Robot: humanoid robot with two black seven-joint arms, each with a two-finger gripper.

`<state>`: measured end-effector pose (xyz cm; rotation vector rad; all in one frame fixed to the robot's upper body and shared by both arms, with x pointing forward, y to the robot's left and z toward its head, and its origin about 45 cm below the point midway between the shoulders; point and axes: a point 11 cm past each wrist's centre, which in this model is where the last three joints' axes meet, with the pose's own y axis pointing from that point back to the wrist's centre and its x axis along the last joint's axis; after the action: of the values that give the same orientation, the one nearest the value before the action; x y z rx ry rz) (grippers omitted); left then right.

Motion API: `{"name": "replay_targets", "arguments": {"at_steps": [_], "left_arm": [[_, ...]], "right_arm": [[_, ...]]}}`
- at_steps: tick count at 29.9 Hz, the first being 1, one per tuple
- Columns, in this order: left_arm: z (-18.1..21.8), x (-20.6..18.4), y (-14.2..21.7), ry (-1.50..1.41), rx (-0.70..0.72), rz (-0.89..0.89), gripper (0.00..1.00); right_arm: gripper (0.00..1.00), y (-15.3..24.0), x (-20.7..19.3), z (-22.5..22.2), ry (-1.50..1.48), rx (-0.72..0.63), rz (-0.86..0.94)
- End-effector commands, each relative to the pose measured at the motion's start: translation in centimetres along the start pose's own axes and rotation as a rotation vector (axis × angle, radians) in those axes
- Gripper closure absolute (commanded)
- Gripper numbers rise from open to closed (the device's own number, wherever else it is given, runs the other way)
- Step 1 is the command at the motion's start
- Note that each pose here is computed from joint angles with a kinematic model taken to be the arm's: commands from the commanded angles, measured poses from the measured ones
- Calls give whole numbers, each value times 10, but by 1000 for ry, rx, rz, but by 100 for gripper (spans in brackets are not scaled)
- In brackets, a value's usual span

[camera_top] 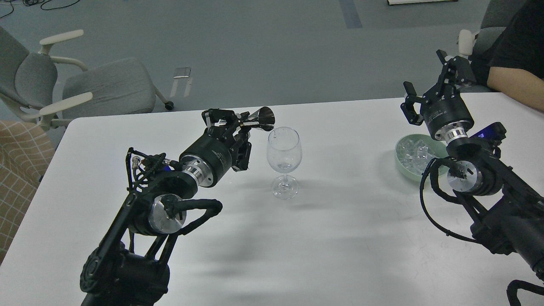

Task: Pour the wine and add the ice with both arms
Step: 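Tilt the jigger over the wine glass rim with the left gripper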

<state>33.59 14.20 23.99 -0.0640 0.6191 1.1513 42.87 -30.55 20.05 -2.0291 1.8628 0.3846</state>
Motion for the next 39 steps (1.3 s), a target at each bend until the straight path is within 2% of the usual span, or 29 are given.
{"name": "replay_targets", "arguments": {"at_steps": [1,39], "left_arm": [[0,-2,-1,-22,-1,1,100],[18,-8,-4,-217,-59,31,100]], "right_arm": [[0,0,0,-1,0,2,0],[0,0,0,1,0,-1,1]]}}
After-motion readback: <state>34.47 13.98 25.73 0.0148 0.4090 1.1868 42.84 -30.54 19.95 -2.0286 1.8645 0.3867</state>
